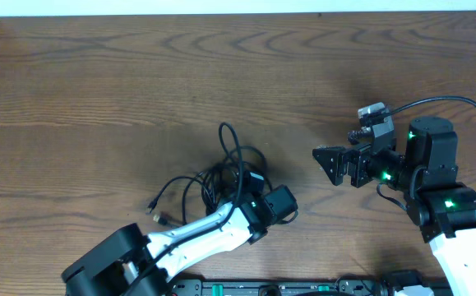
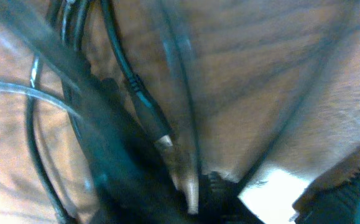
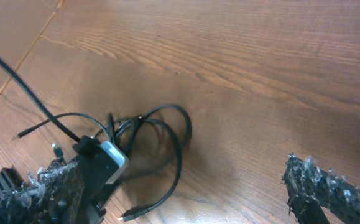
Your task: Untangle cables
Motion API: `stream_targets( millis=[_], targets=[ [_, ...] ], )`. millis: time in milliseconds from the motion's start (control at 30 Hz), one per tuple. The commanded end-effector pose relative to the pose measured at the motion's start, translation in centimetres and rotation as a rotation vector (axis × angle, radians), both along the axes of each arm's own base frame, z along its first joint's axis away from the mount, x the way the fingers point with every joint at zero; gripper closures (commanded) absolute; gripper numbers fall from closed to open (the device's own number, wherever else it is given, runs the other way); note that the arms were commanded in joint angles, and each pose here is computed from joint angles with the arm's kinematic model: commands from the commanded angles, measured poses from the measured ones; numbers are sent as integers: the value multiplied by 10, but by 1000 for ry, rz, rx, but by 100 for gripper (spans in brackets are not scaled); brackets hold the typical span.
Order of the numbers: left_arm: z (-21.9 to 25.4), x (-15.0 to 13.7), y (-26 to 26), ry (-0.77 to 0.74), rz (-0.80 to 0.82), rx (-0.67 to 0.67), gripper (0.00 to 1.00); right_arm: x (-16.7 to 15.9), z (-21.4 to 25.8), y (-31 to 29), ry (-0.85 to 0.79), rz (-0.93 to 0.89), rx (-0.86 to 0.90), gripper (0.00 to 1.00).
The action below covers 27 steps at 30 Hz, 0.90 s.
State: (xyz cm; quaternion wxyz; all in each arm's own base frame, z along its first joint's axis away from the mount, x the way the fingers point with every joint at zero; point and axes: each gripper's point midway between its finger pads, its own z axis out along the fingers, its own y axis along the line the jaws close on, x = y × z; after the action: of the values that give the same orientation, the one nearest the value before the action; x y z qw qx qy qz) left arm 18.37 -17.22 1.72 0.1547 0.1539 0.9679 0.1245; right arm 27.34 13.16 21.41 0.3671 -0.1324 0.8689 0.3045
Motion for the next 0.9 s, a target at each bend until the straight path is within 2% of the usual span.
stream_targets(
  millis=[0,133,333,533,700,867],
  targets=[
    [25,14,-2,-104,14,-41,92,2,4,-2,-6,-12,4,1],
    [61,21,-9,-193,1,-146,92,2,3,-2,-5,-12,4,1],
    [130,23,-20,-320,-144,-326,93,-2,6,4,-7,26,23,1],
    [199,-2,-46,-412,-470,-577,93,-24,22,30,-98,265,91,1],
    [246,-27,-57,-484,-630,-772,93,-33,29,37,-100,320,141,1],
    [270,-35,-62,-536,-683,-864,93,-40,40,44,-123,382,195,1]
  ],
)
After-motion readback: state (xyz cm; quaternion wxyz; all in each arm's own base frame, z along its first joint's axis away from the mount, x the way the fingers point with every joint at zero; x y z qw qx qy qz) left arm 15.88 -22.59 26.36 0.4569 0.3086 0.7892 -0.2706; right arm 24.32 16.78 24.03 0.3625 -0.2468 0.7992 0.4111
